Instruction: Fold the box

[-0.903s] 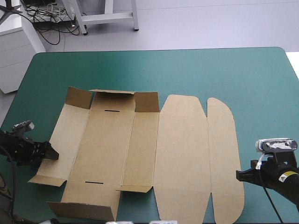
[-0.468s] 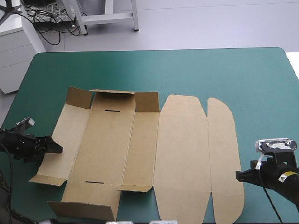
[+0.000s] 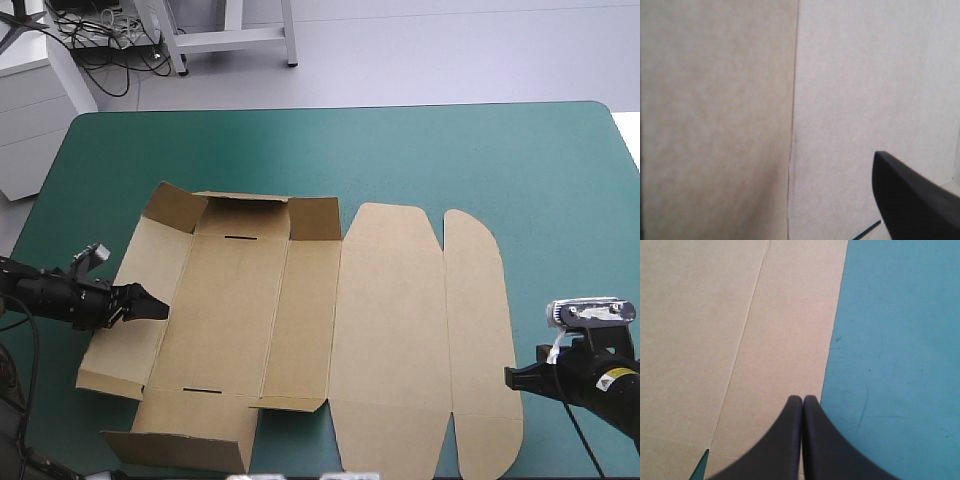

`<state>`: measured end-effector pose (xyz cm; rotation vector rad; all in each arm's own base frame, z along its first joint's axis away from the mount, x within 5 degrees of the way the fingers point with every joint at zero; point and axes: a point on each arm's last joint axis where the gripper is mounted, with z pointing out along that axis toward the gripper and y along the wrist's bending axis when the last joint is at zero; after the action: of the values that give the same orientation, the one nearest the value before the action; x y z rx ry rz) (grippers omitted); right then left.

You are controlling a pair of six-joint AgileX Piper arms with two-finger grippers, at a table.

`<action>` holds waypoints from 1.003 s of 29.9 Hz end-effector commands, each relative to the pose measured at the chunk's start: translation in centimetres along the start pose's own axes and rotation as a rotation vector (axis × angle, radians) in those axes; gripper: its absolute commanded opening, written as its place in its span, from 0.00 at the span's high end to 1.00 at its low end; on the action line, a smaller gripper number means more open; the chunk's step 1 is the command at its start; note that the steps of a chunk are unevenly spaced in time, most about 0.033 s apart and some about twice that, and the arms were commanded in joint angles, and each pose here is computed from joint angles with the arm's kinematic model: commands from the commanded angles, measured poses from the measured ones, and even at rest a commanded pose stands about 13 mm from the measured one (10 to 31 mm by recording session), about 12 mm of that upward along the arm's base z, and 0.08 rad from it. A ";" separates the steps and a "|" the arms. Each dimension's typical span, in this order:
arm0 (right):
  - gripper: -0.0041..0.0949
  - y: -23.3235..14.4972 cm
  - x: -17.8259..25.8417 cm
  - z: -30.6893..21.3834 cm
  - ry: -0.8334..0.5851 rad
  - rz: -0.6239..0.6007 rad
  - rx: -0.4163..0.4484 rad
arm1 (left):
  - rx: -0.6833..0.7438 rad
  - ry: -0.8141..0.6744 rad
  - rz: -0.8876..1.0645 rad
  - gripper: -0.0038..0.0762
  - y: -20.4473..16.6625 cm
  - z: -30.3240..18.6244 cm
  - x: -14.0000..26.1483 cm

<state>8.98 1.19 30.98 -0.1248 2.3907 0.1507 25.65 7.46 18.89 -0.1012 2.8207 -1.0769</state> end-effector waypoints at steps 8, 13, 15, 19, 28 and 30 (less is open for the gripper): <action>0.98 0.0 -0.9 -0.4 -0.056 -0.023 0.002 | -0.030 0.204 0.032 0.37 0.7 1.9 1.8; 0.98 0.0 -0.9 -0.4 -0.056 -0.028 0.002 | -0.031 0.203 0.032 0.65 0.7 1.9 1.7; 0.98 0.0 -0.9 -0.4 -0.056 -0.028 0.002 | -0.036 0.197 0.037 0.79 0.8 1.9 1.7; 0.98 0.0 -0.9 -0.4 -0.056 -0.028 0.002 | -0.039 0.194 0.039 0.96 0.8 1.9 1.7; 0.98 0.0 -0.9 -0.4 -0.053 -0.028 0.001 | -0.045 0.187 0.039 0.96 0.9 1.9 1.6; 0.98 0.0 -0.9 -0.4 -0.053 -0.028 0.001 | -0.035 0.172 0.033 0.96 0.8 1.9 1.5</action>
<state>8.95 1.20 30.96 -0.1542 2.3929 0.1405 25.50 7.10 17.73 -0.0745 2.8616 -1.1050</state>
